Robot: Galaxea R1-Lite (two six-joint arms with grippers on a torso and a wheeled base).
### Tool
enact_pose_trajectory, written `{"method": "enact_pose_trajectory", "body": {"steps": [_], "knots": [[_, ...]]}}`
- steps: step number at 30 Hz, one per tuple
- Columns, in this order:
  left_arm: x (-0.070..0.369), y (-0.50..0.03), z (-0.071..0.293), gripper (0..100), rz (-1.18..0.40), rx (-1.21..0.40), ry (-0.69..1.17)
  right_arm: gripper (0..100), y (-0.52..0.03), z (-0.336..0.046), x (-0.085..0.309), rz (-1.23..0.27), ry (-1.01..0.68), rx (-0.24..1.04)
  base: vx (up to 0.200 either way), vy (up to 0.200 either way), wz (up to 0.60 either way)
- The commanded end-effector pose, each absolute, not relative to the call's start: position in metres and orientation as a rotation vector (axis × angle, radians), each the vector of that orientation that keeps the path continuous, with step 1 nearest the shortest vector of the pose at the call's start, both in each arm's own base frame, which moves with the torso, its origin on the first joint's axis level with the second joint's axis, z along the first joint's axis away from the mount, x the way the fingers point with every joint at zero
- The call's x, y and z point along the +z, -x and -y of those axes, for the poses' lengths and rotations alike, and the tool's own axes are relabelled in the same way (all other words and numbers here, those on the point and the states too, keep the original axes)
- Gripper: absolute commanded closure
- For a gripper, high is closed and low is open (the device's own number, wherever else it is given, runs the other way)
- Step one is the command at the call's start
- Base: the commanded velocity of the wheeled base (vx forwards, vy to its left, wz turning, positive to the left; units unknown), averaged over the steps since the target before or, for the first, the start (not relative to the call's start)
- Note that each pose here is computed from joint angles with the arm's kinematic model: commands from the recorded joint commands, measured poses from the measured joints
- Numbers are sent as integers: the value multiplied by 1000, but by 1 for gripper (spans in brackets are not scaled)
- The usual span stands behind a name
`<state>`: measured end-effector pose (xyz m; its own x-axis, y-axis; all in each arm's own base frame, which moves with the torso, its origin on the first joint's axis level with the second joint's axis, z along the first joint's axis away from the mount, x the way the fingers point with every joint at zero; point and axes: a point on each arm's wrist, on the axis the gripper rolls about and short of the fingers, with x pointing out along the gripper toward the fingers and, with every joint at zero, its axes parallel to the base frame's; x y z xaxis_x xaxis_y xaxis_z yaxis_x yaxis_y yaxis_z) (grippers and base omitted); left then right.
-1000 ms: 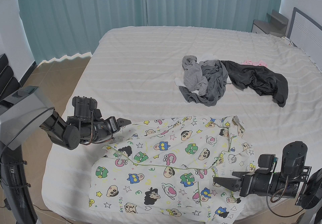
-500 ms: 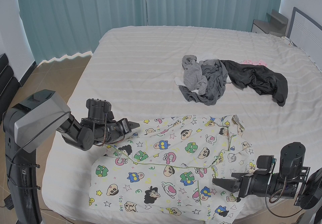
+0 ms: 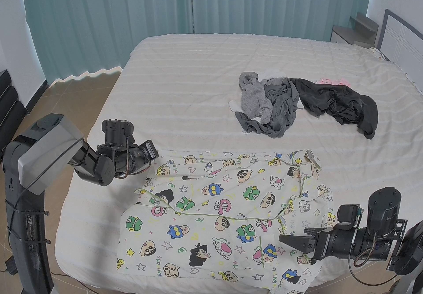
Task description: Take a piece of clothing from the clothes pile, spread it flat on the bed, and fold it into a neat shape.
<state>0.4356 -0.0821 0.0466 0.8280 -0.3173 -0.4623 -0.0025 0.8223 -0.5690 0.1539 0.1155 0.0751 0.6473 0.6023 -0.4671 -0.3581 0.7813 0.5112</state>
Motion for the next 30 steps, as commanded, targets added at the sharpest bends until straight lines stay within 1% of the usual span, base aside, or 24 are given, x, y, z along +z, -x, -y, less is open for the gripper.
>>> {"method": "enact_pose_trajectory", "body": {"steps": [1,4,5,9,16,23,24,30], "knots": [[65,-444,73,100,-507,-167,595,0,-154,-115,75,-670,-395,562,0,0,0],[70,-450,72,100,-472,-156,594,0,-154,-116,74,-671,-394,562,0,0,0],[79,-457,72,100,-430,-149,593,0,-154,-116,73,-676,-393,562,0,0,0],[94,-469,73,100,-383,-141,591,0,-155,-116,72,-684,-390,558,0,0,0],[90,-462,75,100,-527,-119,579,0,-155,-116,72,-684,-390,557,0,0,0],[85,-461,76,100,-554,-117,578,0,-155,-116,72,-684,-389,559,0,0,0],[84,-461,77,0,-557,-116,577,0,-155,-116,72,-683,-388,557,0,0,0],[77,-461,81,0,-579,-118,580,0,-155,-116,70,-692,-386,554,0,0,0]]}}
